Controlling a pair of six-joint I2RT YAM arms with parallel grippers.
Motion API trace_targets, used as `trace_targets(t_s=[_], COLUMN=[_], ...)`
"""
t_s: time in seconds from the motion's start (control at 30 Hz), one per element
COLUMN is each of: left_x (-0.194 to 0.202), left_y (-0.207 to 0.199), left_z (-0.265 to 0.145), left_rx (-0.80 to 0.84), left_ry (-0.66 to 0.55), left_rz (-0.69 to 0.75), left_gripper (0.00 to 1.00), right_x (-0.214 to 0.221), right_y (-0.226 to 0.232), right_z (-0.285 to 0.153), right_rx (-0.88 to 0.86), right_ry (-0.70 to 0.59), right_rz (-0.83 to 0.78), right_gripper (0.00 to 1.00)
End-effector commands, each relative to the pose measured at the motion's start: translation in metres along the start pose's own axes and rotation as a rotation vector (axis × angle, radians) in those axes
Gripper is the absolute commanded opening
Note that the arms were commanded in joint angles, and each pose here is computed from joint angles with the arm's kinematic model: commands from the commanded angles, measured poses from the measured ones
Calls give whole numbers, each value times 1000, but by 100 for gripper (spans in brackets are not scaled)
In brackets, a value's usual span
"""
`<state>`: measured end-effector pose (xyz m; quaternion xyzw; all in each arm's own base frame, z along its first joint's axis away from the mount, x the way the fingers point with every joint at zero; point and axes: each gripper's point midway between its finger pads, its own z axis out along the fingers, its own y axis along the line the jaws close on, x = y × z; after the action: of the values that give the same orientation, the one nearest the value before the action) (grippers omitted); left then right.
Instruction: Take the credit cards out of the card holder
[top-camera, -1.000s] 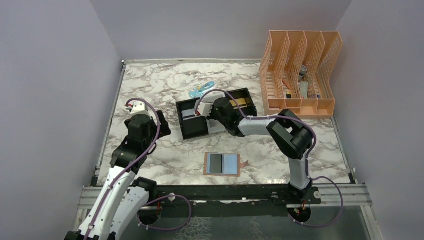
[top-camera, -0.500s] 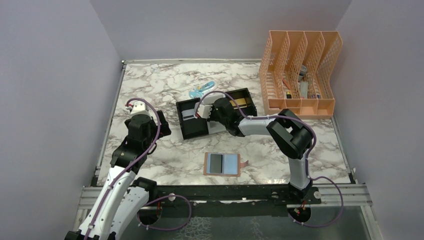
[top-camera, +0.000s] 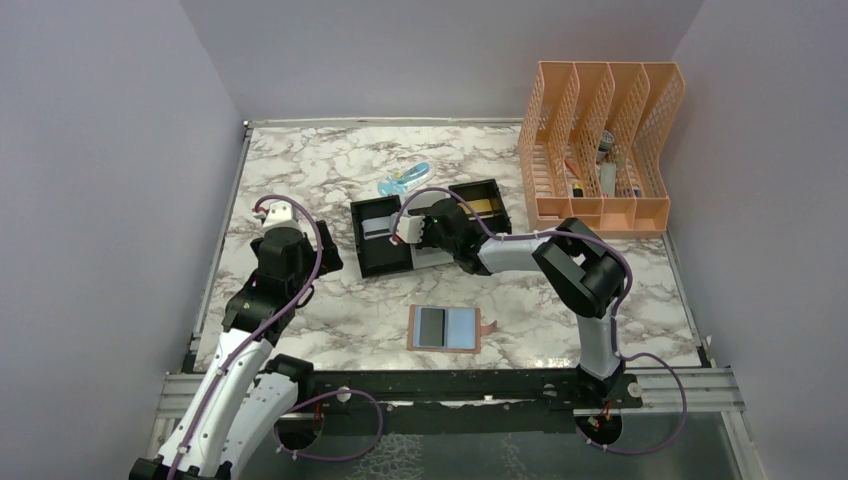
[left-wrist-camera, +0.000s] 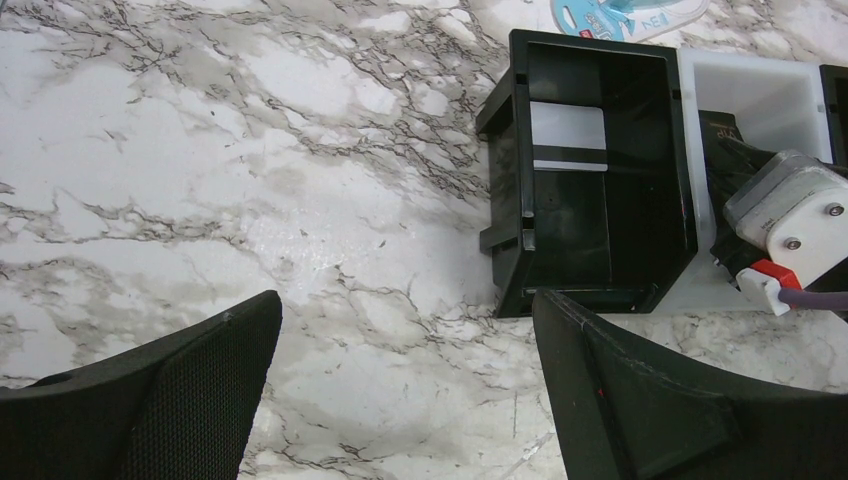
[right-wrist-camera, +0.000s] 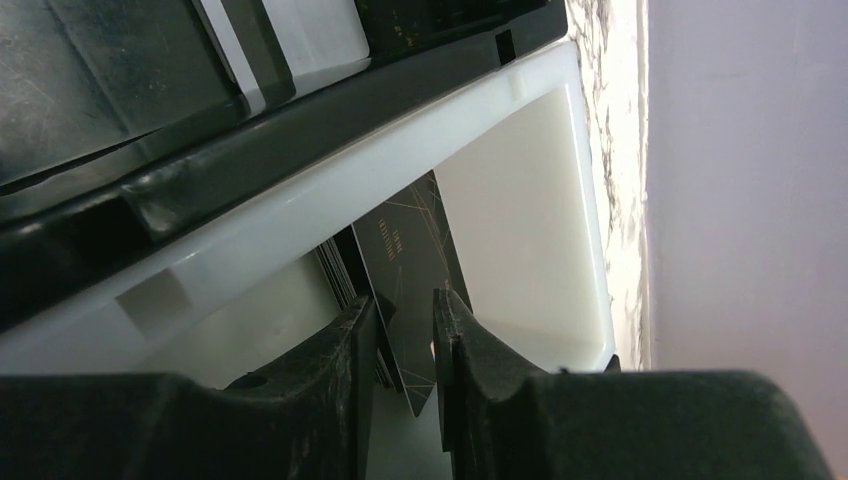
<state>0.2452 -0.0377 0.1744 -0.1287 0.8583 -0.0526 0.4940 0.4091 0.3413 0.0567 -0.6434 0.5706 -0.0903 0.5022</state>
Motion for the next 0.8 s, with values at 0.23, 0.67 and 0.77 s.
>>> trace_targets(t_s=[0.23,0.67,0.77], left_x=[1,2,2], left_y=[0,-1,-2], left_z=[1,1,1], left_rx=[6,11,12], left_ry=[4,9,9], left_rz=[-2,1,0], left_gripper=[99,99,99], right_x=[-6,-21,-29], right_y=[-6,-35,-51], right_z=[-7,-13,-19], right_rx=[-6,92,143], right_ry=[-34,-69,-95], right_rz=[25,138,205], right_gripper=[41,42,42])
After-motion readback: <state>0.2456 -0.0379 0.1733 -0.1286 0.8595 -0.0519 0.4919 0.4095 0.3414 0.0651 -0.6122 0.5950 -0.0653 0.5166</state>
